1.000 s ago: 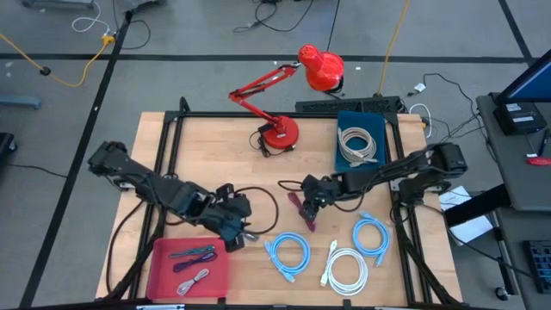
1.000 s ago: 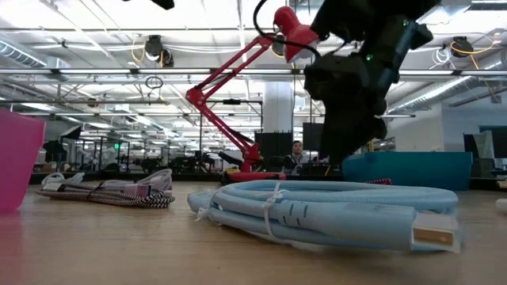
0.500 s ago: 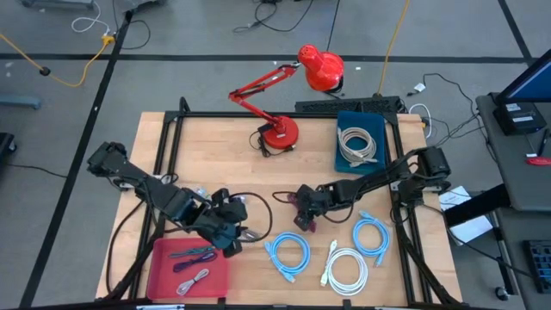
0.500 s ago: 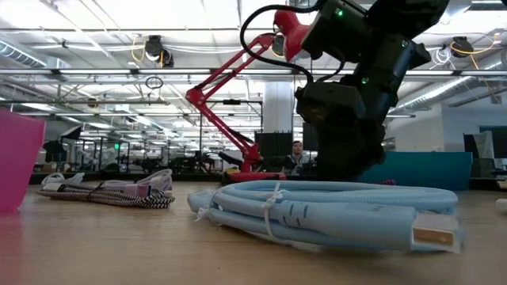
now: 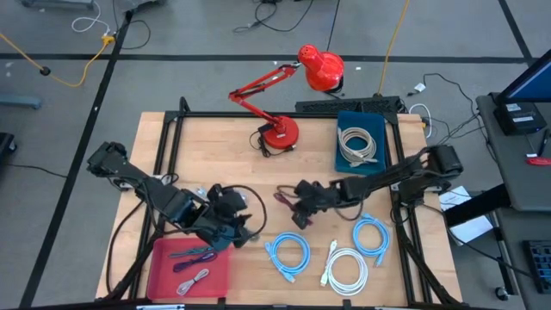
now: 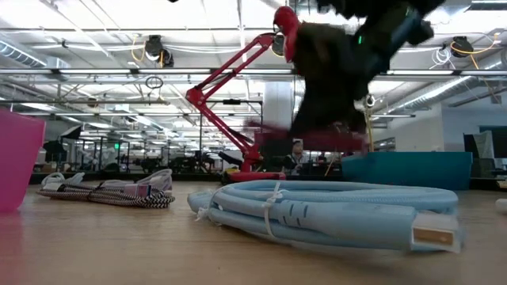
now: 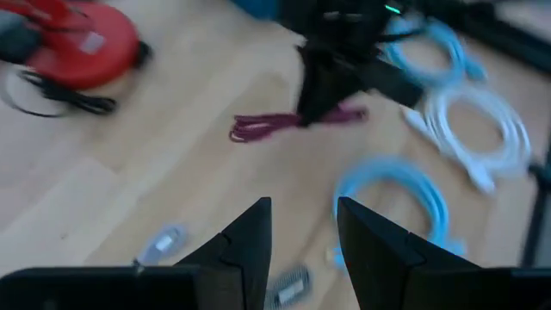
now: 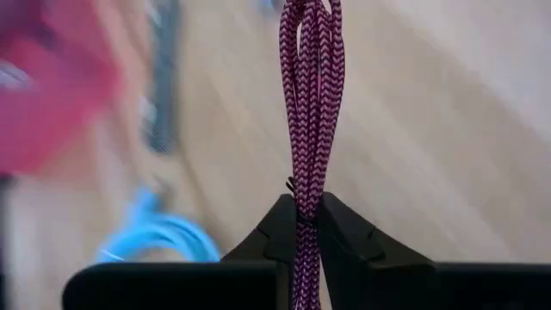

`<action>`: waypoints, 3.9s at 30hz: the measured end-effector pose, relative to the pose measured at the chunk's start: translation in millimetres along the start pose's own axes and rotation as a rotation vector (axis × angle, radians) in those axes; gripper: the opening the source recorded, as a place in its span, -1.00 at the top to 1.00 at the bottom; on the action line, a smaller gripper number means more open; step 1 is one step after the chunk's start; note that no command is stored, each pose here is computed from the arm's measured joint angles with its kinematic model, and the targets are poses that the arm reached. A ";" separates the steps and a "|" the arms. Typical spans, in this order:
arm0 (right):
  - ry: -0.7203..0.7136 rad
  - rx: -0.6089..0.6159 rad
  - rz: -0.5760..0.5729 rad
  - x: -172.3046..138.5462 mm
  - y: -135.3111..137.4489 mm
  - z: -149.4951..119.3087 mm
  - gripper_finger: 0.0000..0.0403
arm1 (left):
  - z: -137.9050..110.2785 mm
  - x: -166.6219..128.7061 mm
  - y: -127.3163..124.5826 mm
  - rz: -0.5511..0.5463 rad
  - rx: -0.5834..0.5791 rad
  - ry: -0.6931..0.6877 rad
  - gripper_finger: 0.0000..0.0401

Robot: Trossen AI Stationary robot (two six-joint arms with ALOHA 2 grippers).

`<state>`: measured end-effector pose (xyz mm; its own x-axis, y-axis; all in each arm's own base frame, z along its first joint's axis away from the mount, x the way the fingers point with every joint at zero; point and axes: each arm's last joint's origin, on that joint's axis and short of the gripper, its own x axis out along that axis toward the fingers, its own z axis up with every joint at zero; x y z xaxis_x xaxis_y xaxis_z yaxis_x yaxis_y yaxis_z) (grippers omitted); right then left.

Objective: Sort cables
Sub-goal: Put the purple charger cable into the pink bin

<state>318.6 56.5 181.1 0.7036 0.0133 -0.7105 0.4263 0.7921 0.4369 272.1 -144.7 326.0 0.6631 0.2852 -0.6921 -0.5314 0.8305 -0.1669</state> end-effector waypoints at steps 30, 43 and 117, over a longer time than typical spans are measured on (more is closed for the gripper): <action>-0.701 0.017 0.474 -171.5 72.5 19.8 0.89 | 109.2 43.2 36.6 -0.617 -0.109 -0.516 0.32; -0.772 0.023 0.485 -175.8 76.4 21.7 0.90 | 115.9 37.6 29.4 -0.738 -0.073 -0.574 0.32; -0.818 -0.057 1.012 -186.4 95.5 32.5 -0.22 | -64.7 -49.9 45.4 -0.304 0.221 0.771 0.88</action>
<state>246.7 109.8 373.2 0.8457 0.2589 0.4667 -0.5041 0.6746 0.5393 180.8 -152.2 307.6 0.1733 -0.3031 -0.9371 -0.2204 0.9154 -0.3368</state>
